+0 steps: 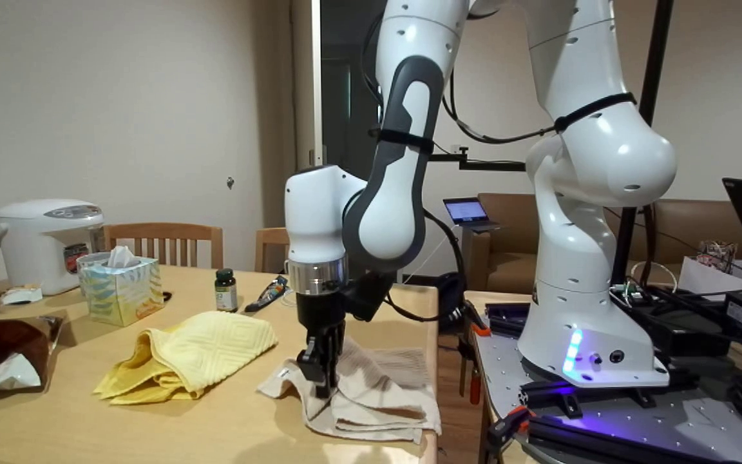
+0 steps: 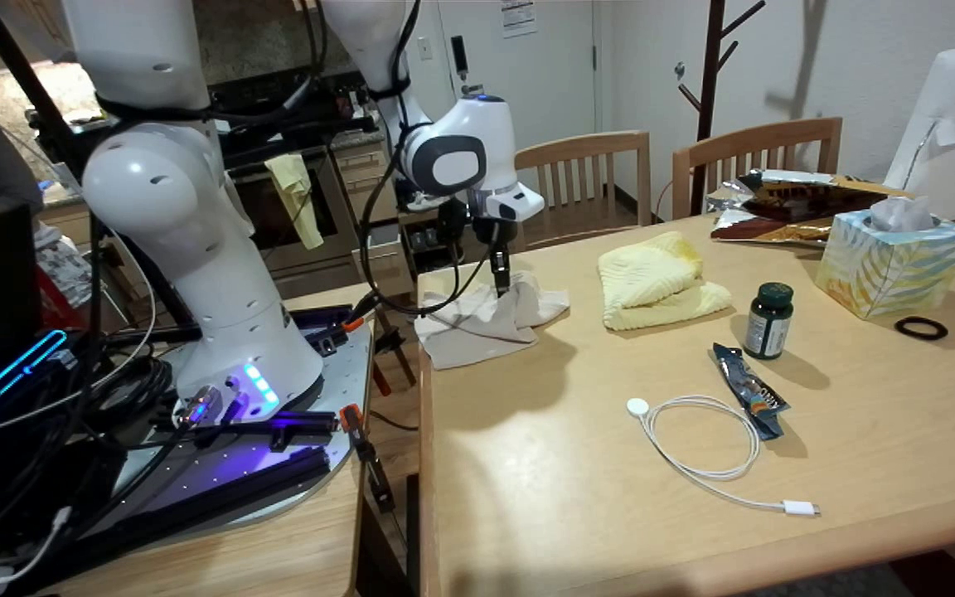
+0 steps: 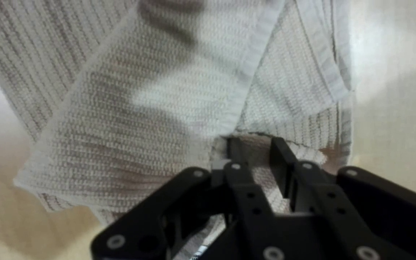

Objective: Use the white towel to wipe the table

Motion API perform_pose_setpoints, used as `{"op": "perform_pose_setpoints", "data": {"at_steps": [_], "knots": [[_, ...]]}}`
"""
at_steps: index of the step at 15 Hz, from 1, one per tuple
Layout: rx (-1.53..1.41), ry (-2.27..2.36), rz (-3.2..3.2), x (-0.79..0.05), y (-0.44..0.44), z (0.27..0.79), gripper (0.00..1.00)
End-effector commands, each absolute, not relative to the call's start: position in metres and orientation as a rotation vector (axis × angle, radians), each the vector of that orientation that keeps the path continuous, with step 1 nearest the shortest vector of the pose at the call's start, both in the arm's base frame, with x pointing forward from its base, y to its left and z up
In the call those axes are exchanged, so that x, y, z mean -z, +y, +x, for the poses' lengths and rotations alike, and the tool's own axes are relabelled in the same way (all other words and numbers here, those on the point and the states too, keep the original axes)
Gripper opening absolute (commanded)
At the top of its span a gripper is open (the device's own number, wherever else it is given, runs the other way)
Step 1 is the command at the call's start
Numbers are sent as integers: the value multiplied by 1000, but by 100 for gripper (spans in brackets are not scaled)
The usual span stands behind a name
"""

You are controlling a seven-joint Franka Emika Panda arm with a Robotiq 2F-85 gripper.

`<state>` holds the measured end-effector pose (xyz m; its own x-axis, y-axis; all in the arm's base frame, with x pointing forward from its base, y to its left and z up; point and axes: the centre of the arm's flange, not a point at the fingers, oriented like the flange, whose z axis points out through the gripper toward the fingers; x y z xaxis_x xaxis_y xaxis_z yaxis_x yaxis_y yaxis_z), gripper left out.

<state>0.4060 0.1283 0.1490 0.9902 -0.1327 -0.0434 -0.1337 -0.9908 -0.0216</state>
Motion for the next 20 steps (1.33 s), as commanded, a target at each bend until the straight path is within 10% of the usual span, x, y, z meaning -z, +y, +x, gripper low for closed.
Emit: {"op": "perform_pose_setpoints", "data": {"at_steps": [1,8,20], "knots": [[-72,214,-3135,-162,130,398,57],[-90,122,-3172,-179,148,394,98],[-160,18,-3197,-190,166,400,100]]}}
